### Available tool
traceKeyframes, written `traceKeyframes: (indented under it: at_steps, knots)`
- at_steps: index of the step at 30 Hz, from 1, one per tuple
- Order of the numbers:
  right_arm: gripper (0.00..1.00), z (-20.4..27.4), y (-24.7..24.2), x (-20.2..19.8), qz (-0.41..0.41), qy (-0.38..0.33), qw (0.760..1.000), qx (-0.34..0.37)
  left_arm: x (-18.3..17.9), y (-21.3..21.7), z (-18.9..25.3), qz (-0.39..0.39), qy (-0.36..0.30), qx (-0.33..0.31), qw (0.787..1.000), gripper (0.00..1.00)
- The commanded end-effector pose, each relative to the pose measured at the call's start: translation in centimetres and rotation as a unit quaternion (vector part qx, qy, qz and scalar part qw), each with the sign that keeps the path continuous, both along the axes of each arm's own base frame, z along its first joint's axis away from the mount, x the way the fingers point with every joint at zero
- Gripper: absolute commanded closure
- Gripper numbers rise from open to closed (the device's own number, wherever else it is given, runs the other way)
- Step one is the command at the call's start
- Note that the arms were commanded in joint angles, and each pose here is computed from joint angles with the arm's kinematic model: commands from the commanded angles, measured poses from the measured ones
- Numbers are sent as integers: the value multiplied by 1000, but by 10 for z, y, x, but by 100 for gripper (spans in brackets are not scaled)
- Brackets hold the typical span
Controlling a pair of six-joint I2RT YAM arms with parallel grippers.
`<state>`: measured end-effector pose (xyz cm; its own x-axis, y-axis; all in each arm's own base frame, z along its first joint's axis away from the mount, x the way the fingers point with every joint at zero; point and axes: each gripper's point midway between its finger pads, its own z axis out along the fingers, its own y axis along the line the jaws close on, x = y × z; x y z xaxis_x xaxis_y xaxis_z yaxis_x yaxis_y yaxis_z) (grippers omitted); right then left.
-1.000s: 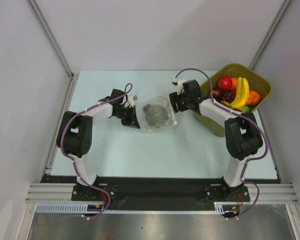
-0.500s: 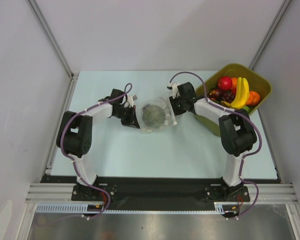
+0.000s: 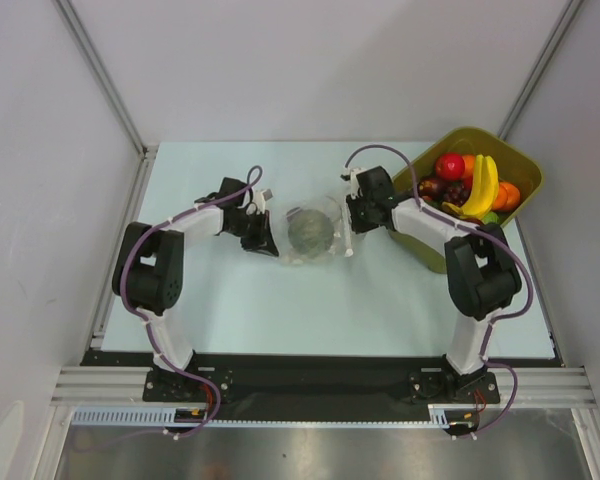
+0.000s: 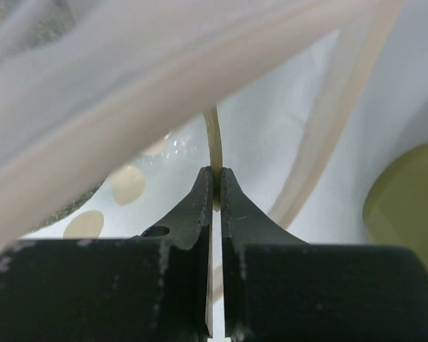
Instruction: Open the zip-top bag and remove the fake food
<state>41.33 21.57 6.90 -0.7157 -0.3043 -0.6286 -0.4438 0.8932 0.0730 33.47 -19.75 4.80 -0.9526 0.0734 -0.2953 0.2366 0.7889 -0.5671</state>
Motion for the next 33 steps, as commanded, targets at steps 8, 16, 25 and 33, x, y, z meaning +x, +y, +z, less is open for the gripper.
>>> traceKeyframes:
  at_steps: [8,16,25,33]
  knots:
    - [100,96,-36,-22,-76,-87,993,5,18,7,14,8,-29,-14,999,100]
    - [100,128,-46,-44,-98,-97,990,21,24,7,17,10,-32,-14,999,100]
    - [100,175,-71,-55,-145,-147,978,20,26,10,15,14,-30,-17,999,100]
    - [100,220,-81,-49,-185,-204,960,43,26,9,15,13,-29,-20,999,100]
